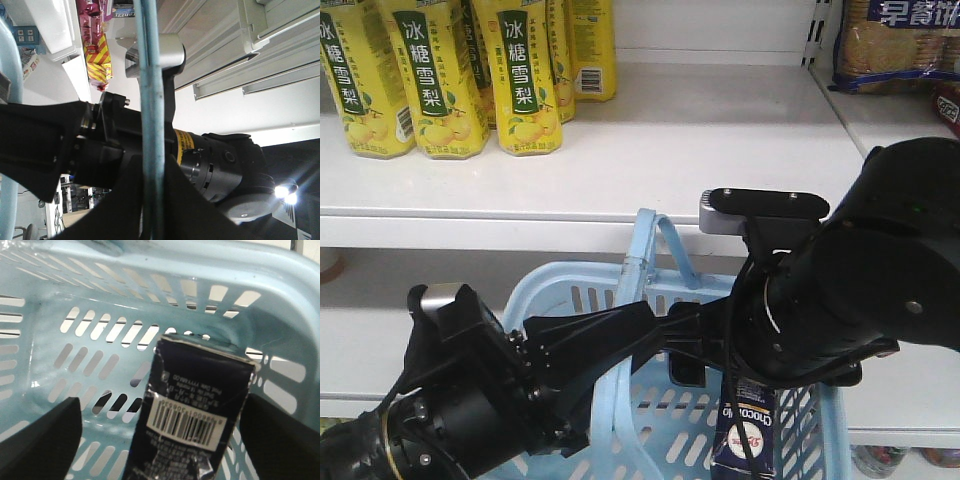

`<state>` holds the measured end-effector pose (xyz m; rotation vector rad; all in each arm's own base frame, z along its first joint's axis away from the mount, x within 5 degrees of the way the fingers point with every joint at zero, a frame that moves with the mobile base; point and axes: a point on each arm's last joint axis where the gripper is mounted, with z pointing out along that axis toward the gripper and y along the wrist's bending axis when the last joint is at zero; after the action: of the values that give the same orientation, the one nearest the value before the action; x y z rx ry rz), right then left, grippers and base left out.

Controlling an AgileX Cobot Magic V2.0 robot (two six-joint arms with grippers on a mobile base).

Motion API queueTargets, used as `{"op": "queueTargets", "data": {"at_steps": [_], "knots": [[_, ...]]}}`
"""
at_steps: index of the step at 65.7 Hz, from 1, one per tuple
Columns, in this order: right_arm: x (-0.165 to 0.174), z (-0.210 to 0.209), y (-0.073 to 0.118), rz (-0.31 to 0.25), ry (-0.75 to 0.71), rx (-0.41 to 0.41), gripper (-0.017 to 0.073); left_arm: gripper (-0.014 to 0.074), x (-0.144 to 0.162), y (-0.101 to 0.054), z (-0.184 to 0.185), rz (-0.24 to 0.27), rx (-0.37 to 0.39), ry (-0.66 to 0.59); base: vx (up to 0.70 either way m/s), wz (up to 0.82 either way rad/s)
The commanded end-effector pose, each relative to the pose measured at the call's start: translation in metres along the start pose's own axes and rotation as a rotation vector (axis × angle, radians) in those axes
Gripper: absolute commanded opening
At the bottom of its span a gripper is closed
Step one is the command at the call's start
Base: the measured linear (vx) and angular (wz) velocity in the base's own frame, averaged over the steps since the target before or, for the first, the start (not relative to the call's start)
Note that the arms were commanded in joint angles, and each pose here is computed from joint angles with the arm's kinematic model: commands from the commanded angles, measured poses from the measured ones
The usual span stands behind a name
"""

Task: Left arm holds basket, right arm returns cookies
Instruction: 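Lower the open right gripper into the basket over the cookie box, then close the right gripper on the top of the cookie box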

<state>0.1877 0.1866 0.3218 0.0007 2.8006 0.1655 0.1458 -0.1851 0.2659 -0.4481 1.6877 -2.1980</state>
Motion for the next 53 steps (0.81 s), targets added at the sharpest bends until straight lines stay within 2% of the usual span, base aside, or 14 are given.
{"op": "queueTargets", "data": {"at_steps": [1,21,40,53], "knots": [[-0.008,-0.013,0.001,-0.017,-0.083,-0.034,0.0582,-0.0003,-0.002,-0.029,0.002,0.010,0.205,-0.022,0.00,0.00],[-0.008,-0.013,-0.006,-0.046,-0.084,0.041,0.0526,-0.0003,-0.002,-0.029,0.002,0.010,0.205,-0.022,0.00,0.00],[-0.003,-0.004,-0.010,-0.053,-0.058,0.068,0.0473,-0.0003,-0.002,-0.029,0.002,0.010,0.205,-0.022,0.00,0.00],[-0.002,-0.001,-0.009,-0.053,-0.061,0.054,0.0407,-0.0003,-0.002,-0.029,0.002,0.010,0.205,-0.022,0.00,0.00]]}}
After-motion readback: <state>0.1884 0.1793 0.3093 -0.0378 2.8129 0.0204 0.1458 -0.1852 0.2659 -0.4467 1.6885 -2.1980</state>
